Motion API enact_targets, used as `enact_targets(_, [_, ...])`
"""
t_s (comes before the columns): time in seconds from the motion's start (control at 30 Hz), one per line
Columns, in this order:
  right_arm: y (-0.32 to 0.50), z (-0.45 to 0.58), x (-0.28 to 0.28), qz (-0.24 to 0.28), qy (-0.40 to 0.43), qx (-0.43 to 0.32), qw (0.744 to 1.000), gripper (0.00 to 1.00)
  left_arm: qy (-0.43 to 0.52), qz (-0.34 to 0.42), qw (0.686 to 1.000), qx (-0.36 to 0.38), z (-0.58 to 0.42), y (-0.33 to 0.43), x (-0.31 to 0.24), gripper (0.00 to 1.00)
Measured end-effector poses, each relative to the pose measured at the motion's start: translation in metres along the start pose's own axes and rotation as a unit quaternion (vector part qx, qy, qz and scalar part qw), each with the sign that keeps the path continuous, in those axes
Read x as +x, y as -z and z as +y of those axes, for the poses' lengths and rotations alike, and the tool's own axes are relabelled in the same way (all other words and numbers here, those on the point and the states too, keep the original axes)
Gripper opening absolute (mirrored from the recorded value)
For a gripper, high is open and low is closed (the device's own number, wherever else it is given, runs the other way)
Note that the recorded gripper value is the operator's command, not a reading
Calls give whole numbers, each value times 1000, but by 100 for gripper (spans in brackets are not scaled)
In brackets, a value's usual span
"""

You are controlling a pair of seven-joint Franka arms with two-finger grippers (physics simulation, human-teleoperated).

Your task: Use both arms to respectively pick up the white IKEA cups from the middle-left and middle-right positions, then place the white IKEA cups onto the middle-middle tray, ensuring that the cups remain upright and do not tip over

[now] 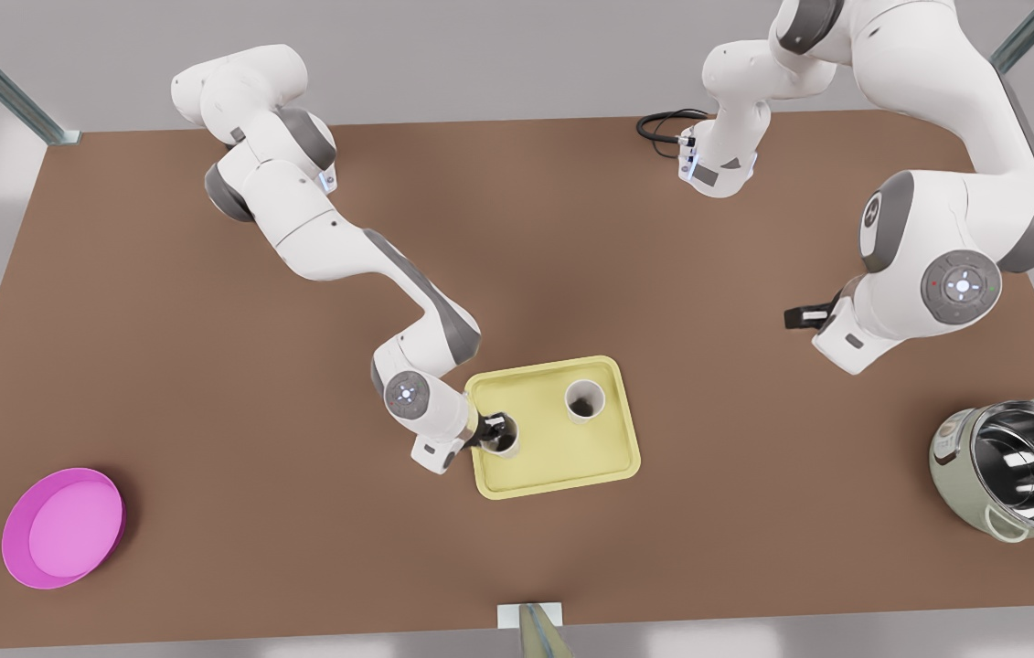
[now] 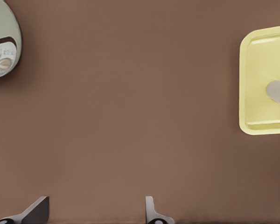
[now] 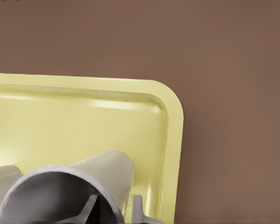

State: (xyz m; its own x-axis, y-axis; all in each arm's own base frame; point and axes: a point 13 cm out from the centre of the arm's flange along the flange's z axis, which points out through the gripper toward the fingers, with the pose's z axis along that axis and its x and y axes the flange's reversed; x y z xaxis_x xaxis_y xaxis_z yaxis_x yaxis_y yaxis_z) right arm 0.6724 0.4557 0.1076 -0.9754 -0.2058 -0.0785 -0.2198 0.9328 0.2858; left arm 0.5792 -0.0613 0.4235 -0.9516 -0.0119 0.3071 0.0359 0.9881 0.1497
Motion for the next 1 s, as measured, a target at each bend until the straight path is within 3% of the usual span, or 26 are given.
enact_targets(0.27, [12, -14, -9, -10, -57, 7, 998, 100, -59, 18, 998, 7, 1, -4, 7, 100])
enact_targets(0.47, [146, -49, -27, -14, -92, 15, 996, 100, -87, 24, 996, 11, 4, -8, 7, 100])
enact_targets(0.57, [148, -211, 10, 65, -136, 99, 984, 100, -99, 25, 995, 12, 4, -8, 8, 100])
enact_targets(0.67, [246, -297, 30, 76, -139, 182, 971, 100, -109, 26, 994, 12, 4, -9, 8, 100])
enact_targets(0.73, [334, -359, 49, 64, -185, 192, 962, 100, -115, 26, 993, 13, 4, -9, 8, 100])
enact_targets(0.87, [493, -358, 138, 36, -240, 196, 950, 100, -124, 27, 992, 13, 4, -9, 8, 100])
enact_targets(1.0, [510, -336, 193, 63, -242, 162, 955, 100, -132, 28, 991, 13, 4, -9, 8, 100])
